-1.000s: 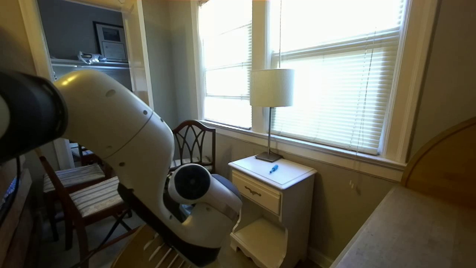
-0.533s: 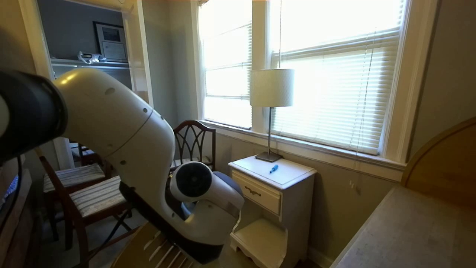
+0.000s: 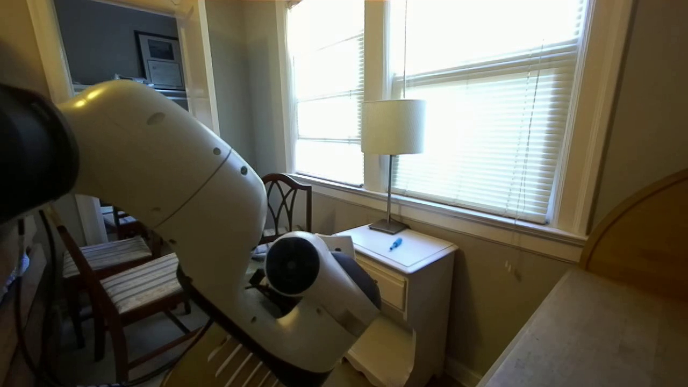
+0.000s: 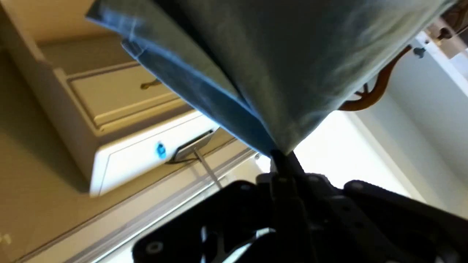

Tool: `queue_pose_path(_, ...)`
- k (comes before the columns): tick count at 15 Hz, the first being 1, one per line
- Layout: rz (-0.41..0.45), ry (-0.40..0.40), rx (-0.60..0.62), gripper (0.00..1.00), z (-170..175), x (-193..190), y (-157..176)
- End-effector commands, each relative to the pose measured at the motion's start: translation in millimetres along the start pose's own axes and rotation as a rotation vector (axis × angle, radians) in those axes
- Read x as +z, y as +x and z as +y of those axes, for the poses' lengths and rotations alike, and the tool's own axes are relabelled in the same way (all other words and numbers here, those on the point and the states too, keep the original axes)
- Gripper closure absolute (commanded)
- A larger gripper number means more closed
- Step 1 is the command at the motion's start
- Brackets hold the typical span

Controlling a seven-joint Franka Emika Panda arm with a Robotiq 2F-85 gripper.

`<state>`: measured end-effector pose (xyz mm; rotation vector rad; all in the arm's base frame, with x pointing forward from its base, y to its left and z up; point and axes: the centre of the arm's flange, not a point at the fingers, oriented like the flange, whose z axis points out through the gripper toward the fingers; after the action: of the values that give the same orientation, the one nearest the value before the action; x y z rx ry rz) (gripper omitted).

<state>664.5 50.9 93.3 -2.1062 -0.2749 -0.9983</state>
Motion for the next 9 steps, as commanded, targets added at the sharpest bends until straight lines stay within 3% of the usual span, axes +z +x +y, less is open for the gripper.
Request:
queue_pose_path(1,0.107,-0.163,-0.067,1.0,-21,-46,14)
queue_pose_path(4,0.142,-0.322,-0.12,1.0,-10,-58,33)
queue_pose_path(9,0.03,-0.546,-0.103,1.0,-9,-87,57)
